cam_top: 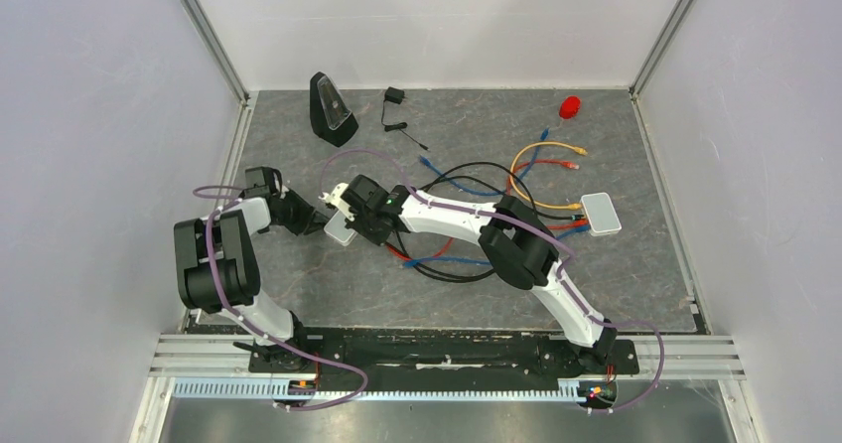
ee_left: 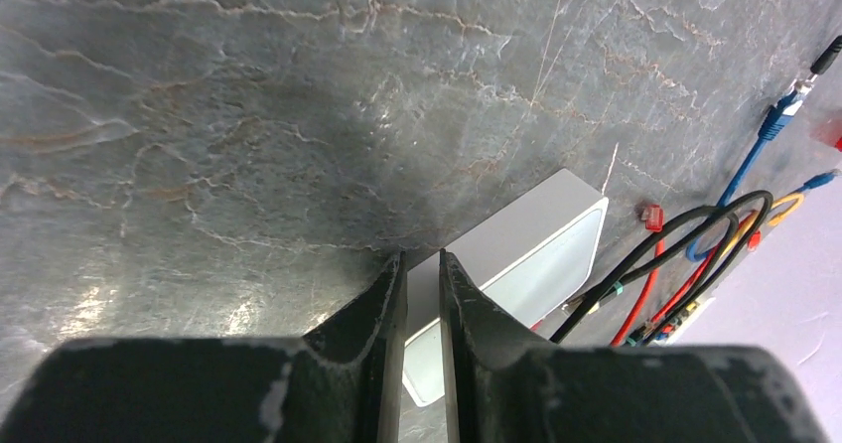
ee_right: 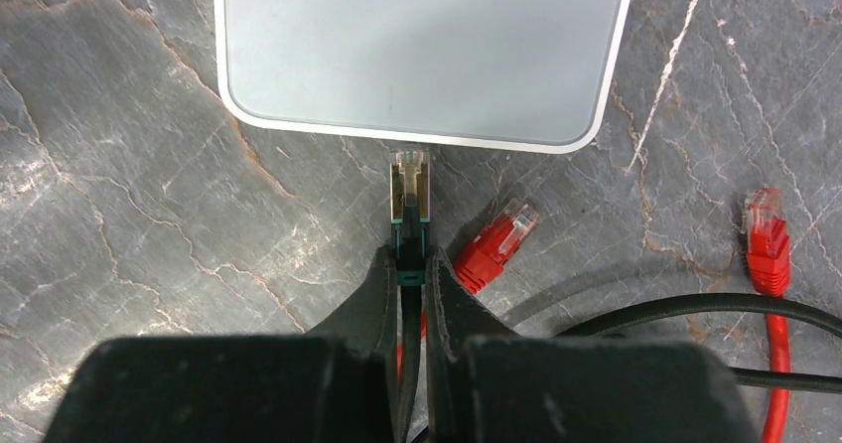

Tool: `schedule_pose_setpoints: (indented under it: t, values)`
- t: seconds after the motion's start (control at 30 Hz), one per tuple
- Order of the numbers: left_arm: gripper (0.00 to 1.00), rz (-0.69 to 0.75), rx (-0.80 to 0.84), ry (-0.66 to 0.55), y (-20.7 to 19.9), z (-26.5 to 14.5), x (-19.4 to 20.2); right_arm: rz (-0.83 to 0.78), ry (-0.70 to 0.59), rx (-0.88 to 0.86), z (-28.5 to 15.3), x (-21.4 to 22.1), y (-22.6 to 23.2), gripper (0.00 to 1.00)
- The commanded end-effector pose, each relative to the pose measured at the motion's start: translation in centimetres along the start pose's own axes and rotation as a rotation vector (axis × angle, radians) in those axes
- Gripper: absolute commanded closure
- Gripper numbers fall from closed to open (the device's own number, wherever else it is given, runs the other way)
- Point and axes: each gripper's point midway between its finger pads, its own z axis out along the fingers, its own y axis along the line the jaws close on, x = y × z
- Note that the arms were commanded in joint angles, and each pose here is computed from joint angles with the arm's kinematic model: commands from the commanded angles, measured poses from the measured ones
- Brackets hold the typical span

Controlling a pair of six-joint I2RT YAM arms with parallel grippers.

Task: Insert the plug into the switch port
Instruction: Insert the connector into the switch port.

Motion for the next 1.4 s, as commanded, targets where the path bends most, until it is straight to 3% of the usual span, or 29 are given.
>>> schedule_pose_setpoints:
  t: [0.0,0.37,0.77,1.37]
  values:
    - [0.76,0.017,0.045,0.010,-0.4,-0.1,0.8,0.024,-0.025,-0.013,0.1,-0.9,0.2,1.00]
    - [0.77,-0.006,0.023,-0.015,0.7,-0.4,1.5,0.032,-0.003,-0.028,-0.5,0.4,2.3,1.00]
    - [0.77,-0.005,0.029,-0.025,0.4,-0.6,1.3,-0.077,-0.009,-0.018,-1.3,0.6,3.1,1.00]
    - [0.79,-0.020,0.066,0.021,0.3,-0.7,2.7,-0.099,-0.003,0.059,-0.7,-0.7,2.2,1.00]
